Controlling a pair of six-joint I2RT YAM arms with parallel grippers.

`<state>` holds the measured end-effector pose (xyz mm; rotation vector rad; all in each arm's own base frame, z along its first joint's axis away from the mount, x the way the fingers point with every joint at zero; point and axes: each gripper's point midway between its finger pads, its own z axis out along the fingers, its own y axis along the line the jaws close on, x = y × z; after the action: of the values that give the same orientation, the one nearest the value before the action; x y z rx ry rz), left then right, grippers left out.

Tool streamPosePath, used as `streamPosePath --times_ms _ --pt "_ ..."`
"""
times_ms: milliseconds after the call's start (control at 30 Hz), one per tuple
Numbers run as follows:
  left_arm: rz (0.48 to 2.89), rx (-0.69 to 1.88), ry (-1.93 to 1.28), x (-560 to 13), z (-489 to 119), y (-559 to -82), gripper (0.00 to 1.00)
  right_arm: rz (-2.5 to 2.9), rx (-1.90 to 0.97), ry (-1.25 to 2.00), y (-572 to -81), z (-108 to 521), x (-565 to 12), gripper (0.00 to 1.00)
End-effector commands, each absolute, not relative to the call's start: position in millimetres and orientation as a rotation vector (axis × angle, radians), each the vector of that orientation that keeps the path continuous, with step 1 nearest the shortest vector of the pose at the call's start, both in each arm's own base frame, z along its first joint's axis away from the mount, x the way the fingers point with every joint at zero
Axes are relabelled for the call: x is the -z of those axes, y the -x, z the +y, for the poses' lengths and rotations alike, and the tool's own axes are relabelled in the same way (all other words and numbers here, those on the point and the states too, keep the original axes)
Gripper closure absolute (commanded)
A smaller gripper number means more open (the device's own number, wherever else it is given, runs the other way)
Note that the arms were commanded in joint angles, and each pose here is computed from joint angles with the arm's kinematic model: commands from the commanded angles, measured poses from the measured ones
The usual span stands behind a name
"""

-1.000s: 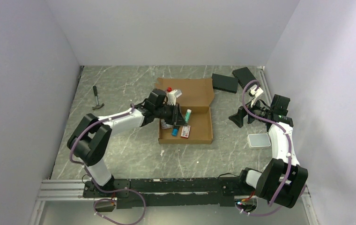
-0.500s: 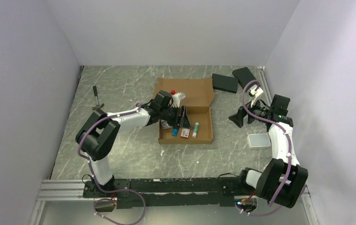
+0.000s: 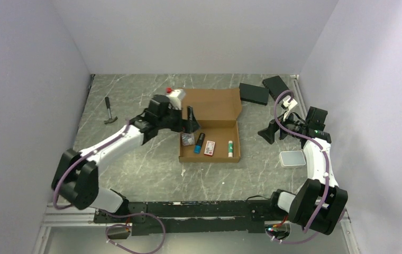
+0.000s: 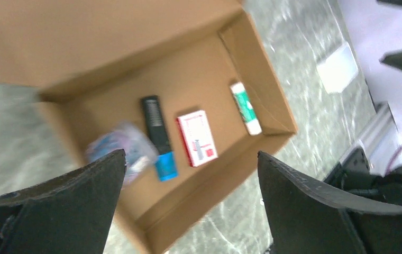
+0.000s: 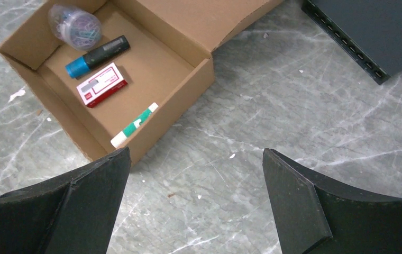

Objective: Fold the paper box

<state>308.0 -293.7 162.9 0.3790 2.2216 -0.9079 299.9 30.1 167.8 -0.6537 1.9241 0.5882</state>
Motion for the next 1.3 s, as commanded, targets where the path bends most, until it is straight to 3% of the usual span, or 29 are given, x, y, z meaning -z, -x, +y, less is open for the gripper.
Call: streamPosePath --times_ms 0,200,400,633,767,933,1267 --pt "2.149 0.783 -0.179 -182 -232 -335 0.01 1.851 -0.652 0.674 -301 41 -183 0.0" --pt "2.101 0.813 0.057 -198 -172 -365 0.01 1.838 -0.705 0.564 -315 45 -191 0.0" --pt "2.032 1.125 0.202 -210 -152 -404 0.01 1.898 -0.694 0.331 -360 53 -196 0.0" --pt "2.117 1.283 0.378 -176 -152 -454 0.01 2.022 -0.619 -0.058 -437 73 -199 0.0" --pt "2.207 1.255 0.489 -144 -148 -478 0.1 2.098 -0.596 -0.189 -477 85 -180 0.01" --pt "2.3 1.288 0.581 -117 -152 -494 0.23 2.215 -0.605 -0.342 -505 86 -140 0.09" --pt "2.427 1.207 0.68 -86 -158 -506 0.29 2.32 -0.643 -0.355 -522 103 -97 0.3"
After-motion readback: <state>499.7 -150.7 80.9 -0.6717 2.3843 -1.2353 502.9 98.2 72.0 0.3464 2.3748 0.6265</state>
